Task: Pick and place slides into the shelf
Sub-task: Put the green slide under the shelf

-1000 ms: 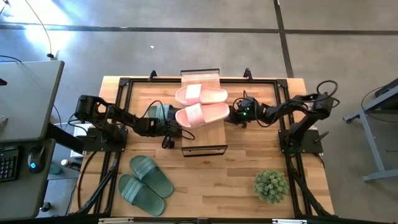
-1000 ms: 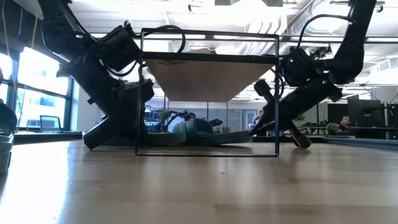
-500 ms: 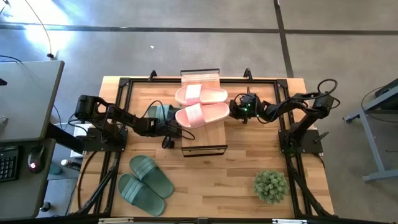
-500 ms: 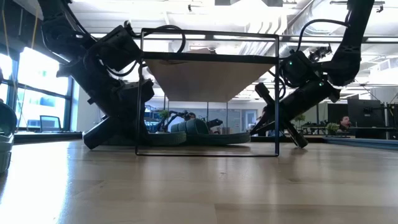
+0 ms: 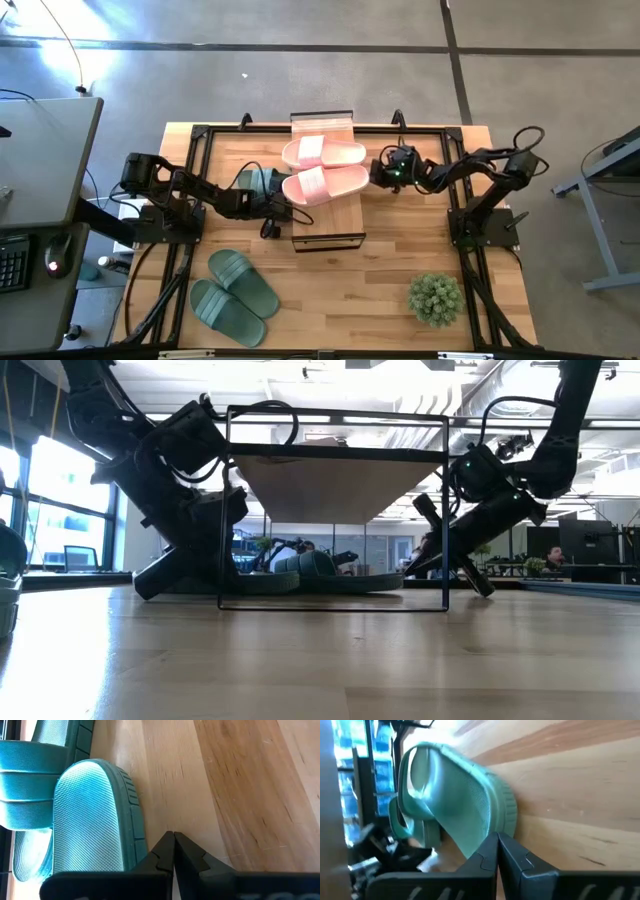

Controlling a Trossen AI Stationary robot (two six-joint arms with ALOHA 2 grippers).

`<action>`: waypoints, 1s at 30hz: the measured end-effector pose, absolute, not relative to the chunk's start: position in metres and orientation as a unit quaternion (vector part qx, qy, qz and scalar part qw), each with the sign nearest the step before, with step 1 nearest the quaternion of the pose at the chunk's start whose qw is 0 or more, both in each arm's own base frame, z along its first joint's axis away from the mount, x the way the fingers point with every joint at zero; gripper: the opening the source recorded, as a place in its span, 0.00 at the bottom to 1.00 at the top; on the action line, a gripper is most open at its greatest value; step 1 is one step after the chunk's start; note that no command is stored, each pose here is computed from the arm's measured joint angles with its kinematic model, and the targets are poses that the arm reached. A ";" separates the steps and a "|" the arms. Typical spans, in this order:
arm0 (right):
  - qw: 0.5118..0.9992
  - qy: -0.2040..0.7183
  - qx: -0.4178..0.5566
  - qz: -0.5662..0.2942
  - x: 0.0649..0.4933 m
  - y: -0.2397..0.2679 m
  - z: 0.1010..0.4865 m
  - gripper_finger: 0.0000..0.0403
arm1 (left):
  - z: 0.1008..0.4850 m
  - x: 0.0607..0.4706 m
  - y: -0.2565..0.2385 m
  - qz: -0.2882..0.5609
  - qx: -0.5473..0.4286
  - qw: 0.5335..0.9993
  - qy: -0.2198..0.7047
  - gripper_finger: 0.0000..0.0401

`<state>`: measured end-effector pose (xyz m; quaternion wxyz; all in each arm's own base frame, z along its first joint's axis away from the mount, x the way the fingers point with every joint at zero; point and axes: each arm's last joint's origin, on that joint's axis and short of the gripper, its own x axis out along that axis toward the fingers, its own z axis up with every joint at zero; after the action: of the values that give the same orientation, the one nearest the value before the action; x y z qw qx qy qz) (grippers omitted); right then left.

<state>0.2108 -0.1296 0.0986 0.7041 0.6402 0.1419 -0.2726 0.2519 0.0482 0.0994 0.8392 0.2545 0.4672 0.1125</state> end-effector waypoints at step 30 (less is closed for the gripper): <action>0.941 0.253 0.159 -0.161 0.238 -0.090 0.090 0.00 | 0.099 0.252 0.047 0.090 0.245 0.846 0.464 0.00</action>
<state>0.2378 -0.0901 0.0901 0.9408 0.1585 0.2528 -0.1608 0.2522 0.0468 0.0989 0.8464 0.2448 0.4643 0.0903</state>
